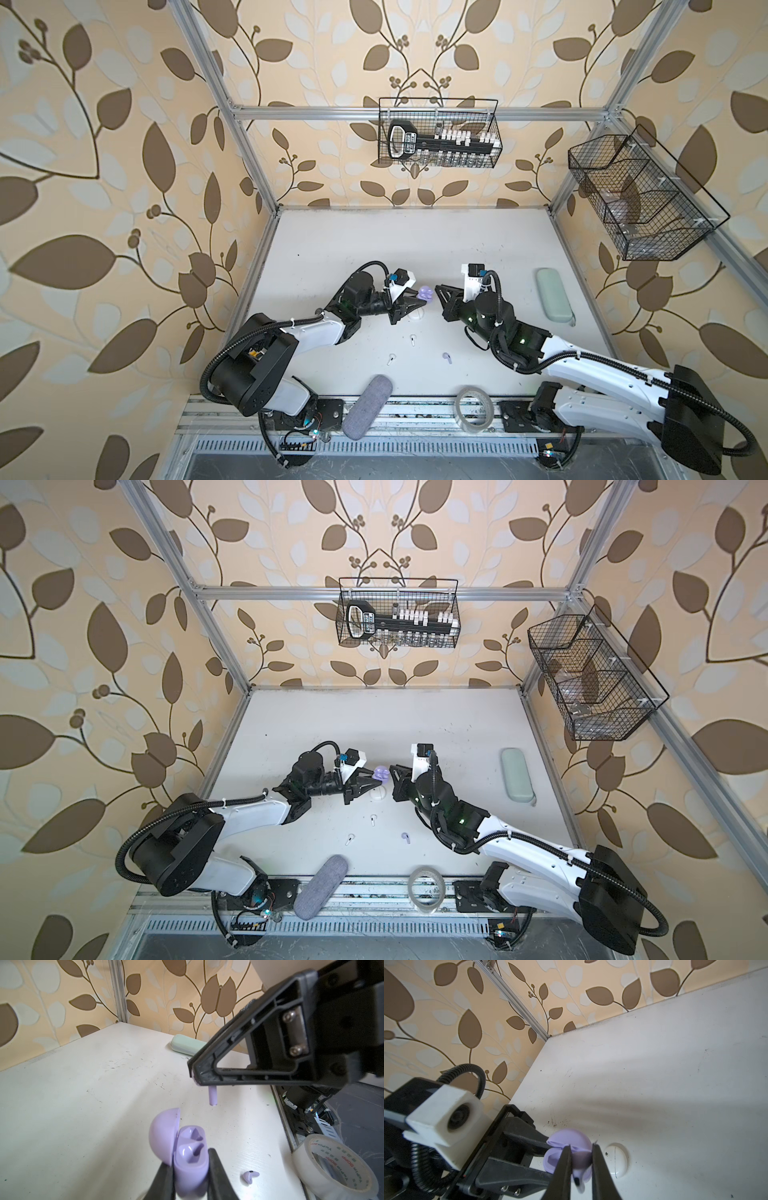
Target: Insert the wireless bluetooth earbuds into the charging case
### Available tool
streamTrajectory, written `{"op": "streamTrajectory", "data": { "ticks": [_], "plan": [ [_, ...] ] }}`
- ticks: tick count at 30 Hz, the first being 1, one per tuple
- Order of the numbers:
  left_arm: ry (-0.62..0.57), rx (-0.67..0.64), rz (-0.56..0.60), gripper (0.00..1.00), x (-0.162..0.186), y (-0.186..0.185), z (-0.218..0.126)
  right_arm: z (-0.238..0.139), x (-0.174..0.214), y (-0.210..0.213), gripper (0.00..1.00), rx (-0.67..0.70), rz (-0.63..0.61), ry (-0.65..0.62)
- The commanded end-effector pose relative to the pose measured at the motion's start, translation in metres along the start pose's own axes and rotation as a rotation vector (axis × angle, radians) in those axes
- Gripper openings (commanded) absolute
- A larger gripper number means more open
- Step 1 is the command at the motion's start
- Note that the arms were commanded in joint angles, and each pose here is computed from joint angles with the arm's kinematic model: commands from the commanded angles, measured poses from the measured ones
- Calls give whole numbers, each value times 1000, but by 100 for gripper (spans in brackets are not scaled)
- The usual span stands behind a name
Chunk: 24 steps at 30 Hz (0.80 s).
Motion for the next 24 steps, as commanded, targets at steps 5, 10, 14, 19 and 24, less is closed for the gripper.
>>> {"op": "streamTrajectory", "data": {
  "ticks": [5,10,14,19,24],
  "plan": [
    [-50,-17,65,0,-12,-1,-4,0,5,4,15,-1,19,-49],
    [-56,-21,63,0,-13,-1,-5,7,10,4,15,7,9,-37],
    [-58,-22,60,0,-13,-1,-5,10,13,4,15,3,13,-37],
    [-58,-20,57,0,-13,-1,-5,12,14,6,15,0,19,-37],
    [-60,-19,56,0,-14,-1,-6,14,14,8,15,-1,21,-40]
  ]
}}
Point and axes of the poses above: each gripper's point midway between its finger pads, its own z axis out along the fingers, its own y axis along the line the jaws close on, x = y × z, the point moved 9 cm from there along -z, back along the fingers, and after that the axes turned 10 degrees about z, right-handed, at the moved point
